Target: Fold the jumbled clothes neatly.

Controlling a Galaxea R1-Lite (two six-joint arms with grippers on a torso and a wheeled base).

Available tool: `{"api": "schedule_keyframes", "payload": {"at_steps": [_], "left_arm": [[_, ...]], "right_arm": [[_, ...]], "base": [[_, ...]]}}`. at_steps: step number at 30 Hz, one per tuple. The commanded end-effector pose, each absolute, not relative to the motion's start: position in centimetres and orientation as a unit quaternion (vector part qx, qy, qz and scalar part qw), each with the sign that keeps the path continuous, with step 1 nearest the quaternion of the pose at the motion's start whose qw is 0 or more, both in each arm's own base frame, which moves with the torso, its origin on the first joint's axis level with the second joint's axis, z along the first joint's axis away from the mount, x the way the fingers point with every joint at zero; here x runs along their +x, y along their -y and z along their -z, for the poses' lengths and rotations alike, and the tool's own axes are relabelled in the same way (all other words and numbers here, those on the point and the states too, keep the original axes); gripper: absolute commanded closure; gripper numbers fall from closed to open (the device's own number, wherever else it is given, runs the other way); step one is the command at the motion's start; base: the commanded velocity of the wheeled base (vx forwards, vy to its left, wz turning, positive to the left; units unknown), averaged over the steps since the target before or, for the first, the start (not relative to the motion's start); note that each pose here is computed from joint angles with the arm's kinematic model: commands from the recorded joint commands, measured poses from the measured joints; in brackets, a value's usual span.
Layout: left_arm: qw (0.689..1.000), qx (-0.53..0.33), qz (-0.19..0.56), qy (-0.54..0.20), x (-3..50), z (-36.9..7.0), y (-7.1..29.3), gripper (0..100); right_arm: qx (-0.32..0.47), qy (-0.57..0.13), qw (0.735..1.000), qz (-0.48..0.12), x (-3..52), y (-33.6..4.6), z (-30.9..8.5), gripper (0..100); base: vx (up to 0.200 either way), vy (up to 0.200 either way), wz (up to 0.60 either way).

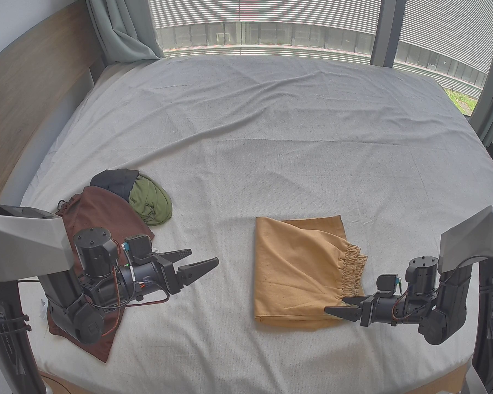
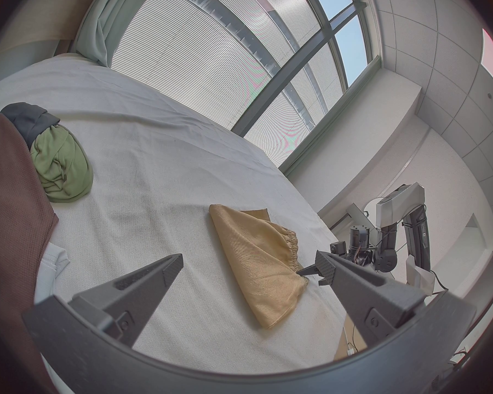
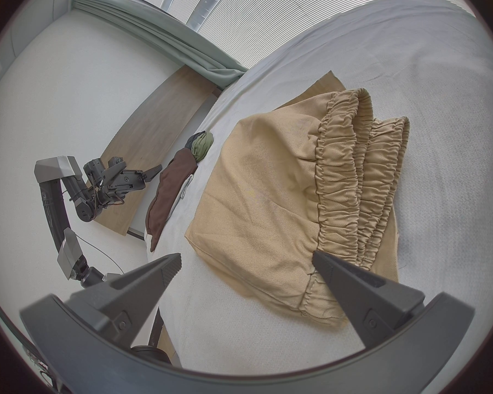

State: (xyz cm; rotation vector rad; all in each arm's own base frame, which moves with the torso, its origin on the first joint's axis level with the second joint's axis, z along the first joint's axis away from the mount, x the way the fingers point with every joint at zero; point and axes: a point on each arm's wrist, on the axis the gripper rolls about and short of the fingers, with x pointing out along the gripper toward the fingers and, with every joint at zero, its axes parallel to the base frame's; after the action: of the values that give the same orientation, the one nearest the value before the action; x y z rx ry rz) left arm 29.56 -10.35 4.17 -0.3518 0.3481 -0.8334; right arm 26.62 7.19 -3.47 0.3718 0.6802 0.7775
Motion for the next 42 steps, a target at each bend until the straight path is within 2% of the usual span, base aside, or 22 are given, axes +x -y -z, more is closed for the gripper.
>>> {"api": "schedule_keyframes", "payload": {"at_steps": [1,18,30,42], "left_arm": [[0.885,-0.169,0.400,-0.168,29.5,-4.1,10.3,0],[0.886,-0.168,0.400,-0.165,29.6,-4.2,10.4,0],[0.885,-0.168,0.401,-0.166,29.6,-4.2,10.5,0],[0.885,-0.168,0.401,-0.166,29.5,-4.2,10.5,0]], "right_arm": [[0.178,-0.326,0.853,-0.368,26.6,-7.1,3.6,0],[0.152,-0.232,0.878,-0.391,25.8,-6.6,-2.5,0],[0.152,-0.211,0.887,-0.381,27.0,-6.0,-2.8,0],[0.159,-0.225,0.894,-0.354,26.8,-4.4,-2.0,0]], "base": [[0.000,0.000,0.00],[0.000,0.000,0.00],[0.000,0.000,0.00],[0.000,0.000,0.00]]}}
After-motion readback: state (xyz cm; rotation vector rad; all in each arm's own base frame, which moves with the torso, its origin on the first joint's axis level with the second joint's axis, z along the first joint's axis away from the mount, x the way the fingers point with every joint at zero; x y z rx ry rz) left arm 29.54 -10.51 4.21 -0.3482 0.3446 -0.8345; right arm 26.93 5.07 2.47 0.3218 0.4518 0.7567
